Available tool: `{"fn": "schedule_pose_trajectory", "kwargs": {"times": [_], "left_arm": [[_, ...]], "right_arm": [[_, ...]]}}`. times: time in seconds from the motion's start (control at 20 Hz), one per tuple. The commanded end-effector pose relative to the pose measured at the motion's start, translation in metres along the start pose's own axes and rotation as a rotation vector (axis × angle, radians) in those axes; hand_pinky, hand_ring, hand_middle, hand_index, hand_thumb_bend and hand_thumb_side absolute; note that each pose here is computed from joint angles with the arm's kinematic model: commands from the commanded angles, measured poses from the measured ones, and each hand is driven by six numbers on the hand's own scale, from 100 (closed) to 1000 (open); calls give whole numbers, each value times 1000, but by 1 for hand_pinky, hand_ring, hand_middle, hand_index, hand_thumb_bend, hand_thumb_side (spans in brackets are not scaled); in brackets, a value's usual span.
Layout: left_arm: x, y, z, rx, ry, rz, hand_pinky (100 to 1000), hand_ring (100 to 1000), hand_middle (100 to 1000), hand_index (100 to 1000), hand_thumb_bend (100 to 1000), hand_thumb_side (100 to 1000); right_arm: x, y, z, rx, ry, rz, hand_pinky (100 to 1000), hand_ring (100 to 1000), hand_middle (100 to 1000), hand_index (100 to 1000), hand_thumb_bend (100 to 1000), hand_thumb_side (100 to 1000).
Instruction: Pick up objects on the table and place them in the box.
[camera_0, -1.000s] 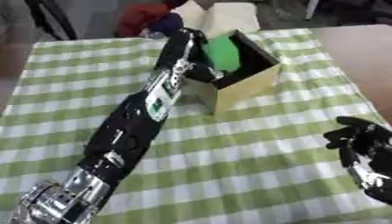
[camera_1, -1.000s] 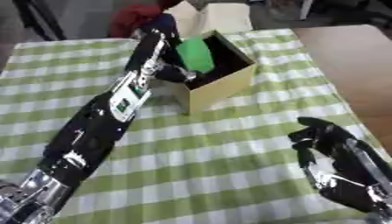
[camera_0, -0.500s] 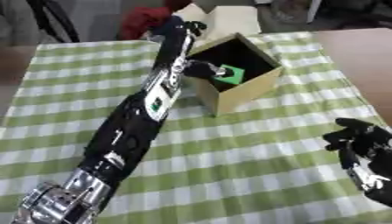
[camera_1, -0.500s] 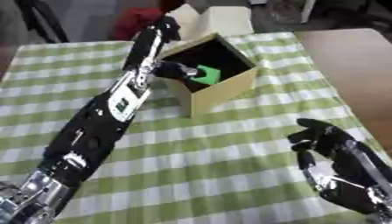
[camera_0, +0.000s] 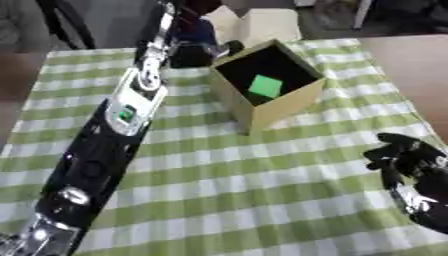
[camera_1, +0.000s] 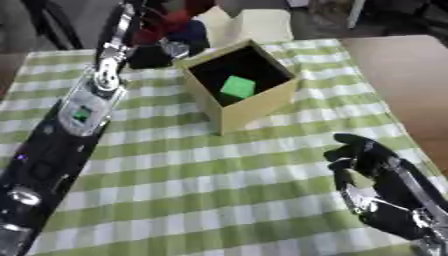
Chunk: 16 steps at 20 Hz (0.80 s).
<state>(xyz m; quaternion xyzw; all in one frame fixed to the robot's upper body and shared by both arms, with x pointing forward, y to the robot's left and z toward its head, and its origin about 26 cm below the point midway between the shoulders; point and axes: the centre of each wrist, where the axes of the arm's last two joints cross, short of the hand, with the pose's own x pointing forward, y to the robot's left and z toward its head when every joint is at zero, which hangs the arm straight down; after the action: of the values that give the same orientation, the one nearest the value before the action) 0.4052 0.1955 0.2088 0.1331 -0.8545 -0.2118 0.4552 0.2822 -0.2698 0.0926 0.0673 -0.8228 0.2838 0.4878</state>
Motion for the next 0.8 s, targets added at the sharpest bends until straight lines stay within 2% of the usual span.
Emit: {"fn": "schedule_pose_trajectory", "kwargs": {"times": [0.05,0.2,0.35,0.5,0.6,0.8], "left_arm": [[22,25,17,6,-77,69,654,632,592,765,795,280],[19,33,45,34,-65,118,654,629,588,763,787,286],[8,36,71,85,-10,149,651,623,582,758,773,291],[-4,32,92,125,53,178,649,620,578,757,762,274],[-11,28,103,137,87,194,649,619,577,756,727,291],[-23,17,123,154,145,235,649,617,574,753,720,301]], "right_arm": [[4,-8,1,-12,-4,32,700,773,622,878,100,262],[4,-9,2,-22,-2,37,701,773,622,878,100,260],[4,-11,4,-34,2,41,701,773,623,878,100,259],[3,-12,6,-53,10,40,701,772,623,878,100,258],[4,-13,5,-57,10,40,701,772,623,878,100,258],[3,-13,5,-68,10,32,701,772,623,878,100,259]]}}
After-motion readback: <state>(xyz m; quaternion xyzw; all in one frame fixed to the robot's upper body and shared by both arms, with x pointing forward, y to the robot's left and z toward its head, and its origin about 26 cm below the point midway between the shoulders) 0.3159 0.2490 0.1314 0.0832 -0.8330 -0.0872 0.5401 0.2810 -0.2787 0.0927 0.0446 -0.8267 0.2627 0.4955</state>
